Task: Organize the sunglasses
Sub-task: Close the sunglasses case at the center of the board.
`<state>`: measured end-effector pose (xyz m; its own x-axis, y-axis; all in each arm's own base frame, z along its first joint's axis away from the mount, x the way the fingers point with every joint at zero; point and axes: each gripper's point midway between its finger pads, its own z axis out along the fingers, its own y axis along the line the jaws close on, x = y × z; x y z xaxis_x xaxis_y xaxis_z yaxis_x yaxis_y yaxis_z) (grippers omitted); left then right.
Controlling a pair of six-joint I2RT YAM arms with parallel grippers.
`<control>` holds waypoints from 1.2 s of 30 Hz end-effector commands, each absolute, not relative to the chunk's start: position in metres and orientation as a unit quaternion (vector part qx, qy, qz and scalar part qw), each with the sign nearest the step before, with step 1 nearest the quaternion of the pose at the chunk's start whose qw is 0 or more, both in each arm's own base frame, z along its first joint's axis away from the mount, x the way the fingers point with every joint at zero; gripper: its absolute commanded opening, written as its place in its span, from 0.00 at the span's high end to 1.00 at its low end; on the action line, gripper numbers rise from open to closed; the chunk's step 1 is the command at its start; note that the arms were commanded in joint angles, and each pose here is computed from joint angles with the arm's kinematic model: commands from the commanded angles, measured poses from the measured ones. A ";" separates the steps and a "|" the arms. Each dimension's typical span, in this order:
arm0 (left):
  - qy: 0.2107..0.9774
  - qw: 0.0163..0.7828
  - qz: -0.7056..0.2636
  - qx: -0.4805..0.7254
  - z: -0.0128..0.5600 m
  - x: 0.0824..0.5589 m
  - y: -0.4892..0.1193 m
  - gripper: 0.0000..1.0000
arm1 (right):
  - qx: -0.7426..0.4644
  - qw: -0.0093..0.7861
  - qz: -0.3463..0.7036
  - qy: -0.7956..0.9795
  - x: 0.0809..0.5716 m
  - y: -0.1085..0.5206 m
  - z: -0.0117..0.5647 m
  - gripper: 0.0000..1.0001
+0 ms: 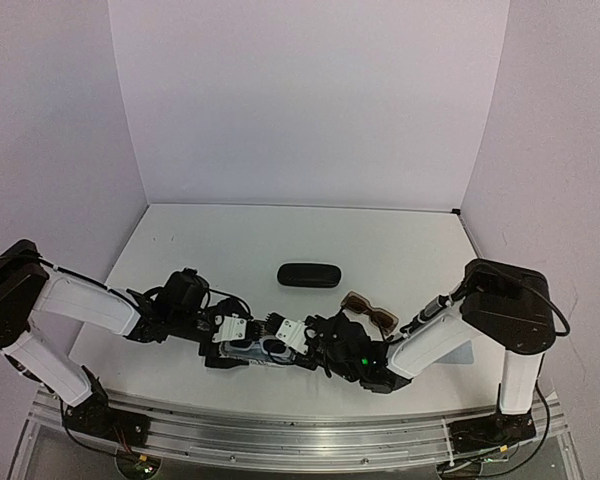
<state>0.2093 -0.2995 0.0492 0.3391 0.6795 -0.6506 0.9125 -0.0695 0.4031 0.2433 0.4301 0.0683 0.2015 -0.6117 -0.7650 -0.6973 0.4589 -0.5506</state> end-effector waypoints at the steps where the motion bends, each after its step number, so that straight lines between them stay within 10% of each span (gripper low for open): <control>1: 0.512 0.392 -0.128 0.754 0.036 0.186 -0.299 0.00 | -0.520 0.585 0.026 0.622 0.239 0.431 0.065 1.00; 15: 0.472 0.435 -0.072 0.764 0.029 0.184 -0.287 0.14 | -0.516 0.588 0.053 0.620 0.231 0.432 0.077 0.96; 36: 0.462 0.420 -0.068 0.778 0.022 0.176 -0.279 0.30 | -0.526 0.506 0.215 0.648 0.173 0.445 0.114 0.44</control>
<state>0.1904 -0.2920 0.0406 0.5678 0.6408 -0.5166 0.7582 -0.1628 0.6314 0.1942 0.4403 0.0976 0.1085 -0.5082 -0.8544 -0.8588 0.3850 -0.3380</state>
